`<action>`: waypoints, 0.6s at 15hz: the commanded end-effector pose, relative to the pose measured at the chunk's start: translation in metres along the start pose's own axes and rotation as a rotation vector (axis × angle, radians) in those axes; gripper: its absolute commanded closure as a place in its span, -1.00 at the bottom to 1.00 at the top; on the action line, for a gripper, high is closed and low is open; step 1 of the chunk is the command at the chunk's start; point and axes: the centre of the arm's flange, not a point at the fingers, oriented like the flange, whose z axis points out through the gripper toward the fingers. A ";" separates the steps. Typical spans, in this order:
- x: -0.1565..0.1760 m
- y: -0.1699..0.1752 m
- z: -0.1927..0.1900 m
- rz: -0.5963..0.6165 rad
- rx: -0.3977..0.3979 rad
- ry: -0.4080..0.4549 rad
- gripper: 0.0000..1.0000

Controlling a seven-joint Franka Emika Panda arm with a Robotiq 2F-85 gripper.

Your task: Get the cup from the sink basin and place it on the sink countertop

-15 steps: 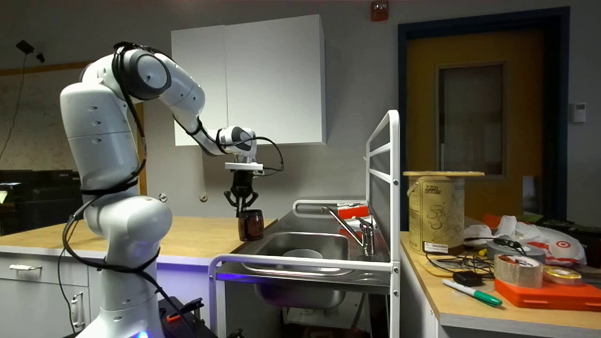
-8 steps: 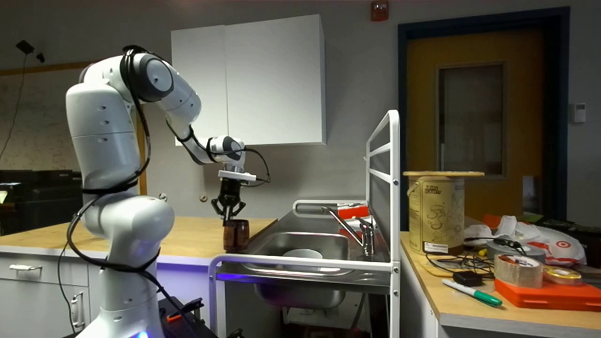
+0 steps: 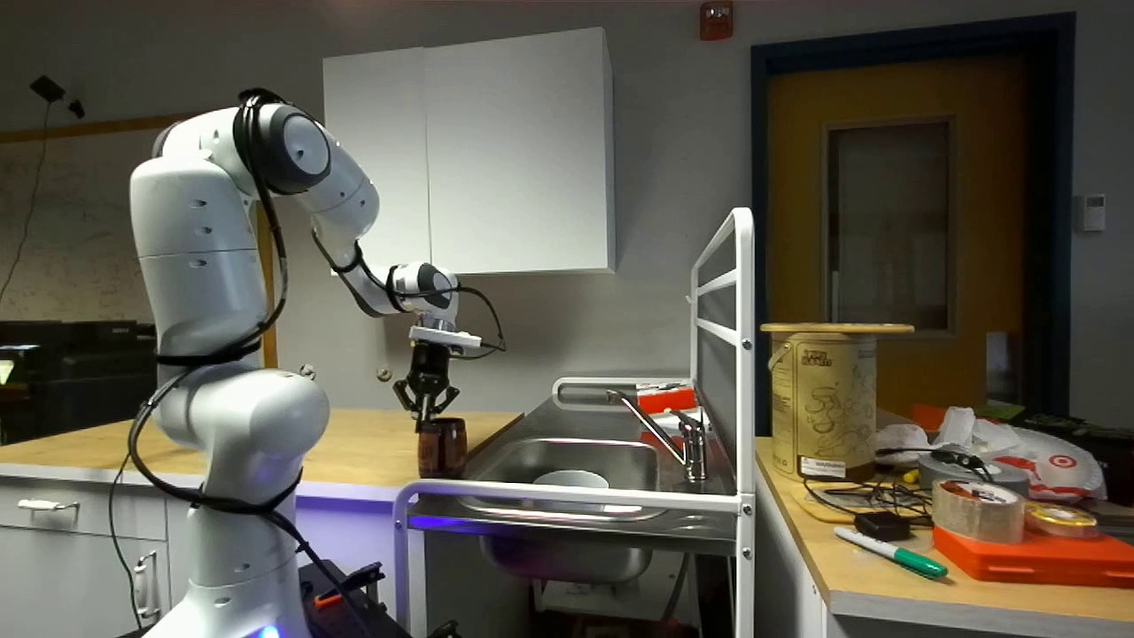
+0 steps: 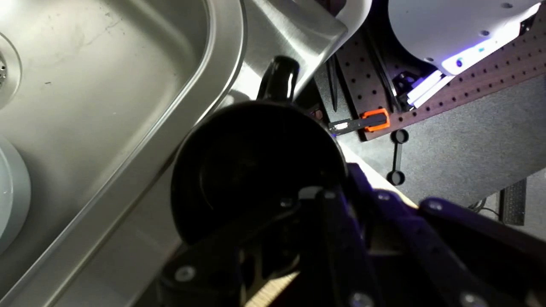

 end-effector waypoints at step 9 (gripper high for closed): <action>0.001 0.003 0.000 -0.002 -0.018 -0.023 -1.00</action>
